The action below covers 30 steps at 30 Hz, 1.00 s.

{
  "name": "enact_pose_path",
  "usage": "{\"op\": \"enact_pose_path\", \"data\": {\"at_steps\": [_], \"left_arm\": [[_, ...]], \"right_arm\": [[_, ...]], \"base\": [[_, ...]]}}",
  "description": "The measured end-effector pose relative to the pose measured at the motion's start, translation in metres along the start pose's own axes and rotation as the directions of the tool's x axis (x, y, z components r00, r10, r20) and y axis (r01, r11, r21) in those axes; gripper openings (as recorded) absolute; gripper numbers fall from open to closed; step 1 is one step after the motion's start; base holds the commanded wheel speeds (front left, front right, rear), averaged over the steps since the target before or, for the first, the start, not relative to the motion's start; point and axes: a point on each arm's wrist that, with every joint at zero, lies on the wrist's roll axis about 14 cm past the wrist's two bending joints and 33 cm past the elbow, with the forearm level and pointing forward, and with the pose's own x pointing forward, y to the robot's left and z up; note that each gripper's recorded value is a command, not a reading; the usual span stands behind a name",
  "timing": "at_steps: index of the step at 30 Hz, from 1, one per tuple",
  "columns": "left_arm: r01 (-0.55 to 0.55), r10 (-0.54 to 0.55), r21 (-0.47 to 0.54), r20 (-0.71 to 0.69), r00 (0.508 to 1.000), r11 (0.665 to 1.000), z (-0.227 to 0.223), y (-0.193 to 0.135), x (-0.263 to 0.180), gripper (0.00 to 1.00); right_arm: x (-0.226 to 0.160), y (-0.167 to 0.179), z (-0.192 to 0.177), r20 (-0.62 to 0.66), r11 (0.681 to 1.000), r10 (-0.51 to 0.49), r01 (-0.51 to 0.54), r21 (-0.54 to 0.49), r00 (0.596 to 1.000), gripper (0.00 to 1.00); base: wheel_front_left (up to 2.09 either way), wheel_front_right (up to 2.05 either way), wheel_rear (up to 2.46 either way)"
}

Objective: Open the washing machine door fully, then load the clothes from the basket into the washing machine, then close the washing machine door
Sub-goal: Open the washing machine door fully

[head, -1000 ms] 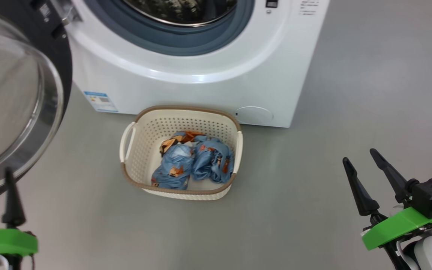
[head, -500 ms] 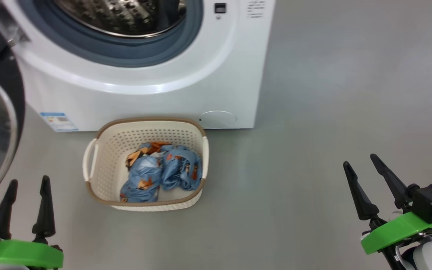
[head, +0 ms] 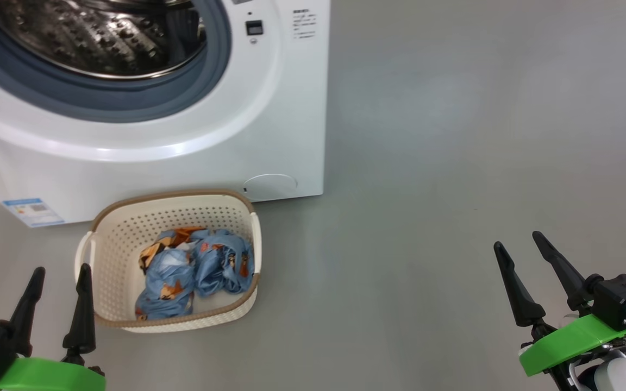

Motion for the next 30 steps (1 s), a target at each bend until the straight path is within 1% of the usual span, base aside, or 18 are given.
{"op": "enact_pose_path", "data": {"at_steps": [6, 13, 20, 23, 30], "left_arm": [[0.042, -0.042, -0.017, 0.004, 0.999, 0.999, 0.000, -0.016, 0.005, 1.00], [0.056, -0.056, -0.058, 0.001, 0.998, 0.997, -0.003, -0.027, 0.005, 1.00], [0.060, -0.061, -0.082, -0.004, 0.998, 0.995, -0.006, -0.030, 0.003, 1.00], [0.046, -0.046, -0.107, 0.006, 0.999, 0.993, -0.003, -0.028, 0.003, 1.00], [0.042, -0.041, -0.128, 0.011, 0.999, 0.991, -0.003, -0.029, 0.003, 1.00]], "right_arm": [[-0.010, -0.010, 0.006, 0.015, 0.999, -0.037, 0.037, -0.002, 0.999, 1.00], [-0.021, -0.015, 0.006, 0.017, 0.998, -0.065, 0.065, 0.006, 0.998, 1.00], [-0.025, -0.014, 0.006, 0.022, 0.997, -0.076, 0.075, 0.019, 0.997, 1.00], [-0.028, -0.015, 0.006, 0.020, 0.997, -0.080, 0.080, 0.020, 0.997, 1.00], [-0.030, -0.017, 0.007, 0.024, 0.996, -0.090, 0.089, 0.021, 0.996, 1.00]], "base": [[0.00, 0.00, 0.00], [0.00, 0.00, 0.00], [0.00, 0.00, 0.00], [0.00, 0.00, 0.00], [0.00, 0.00, 0.00]]}}
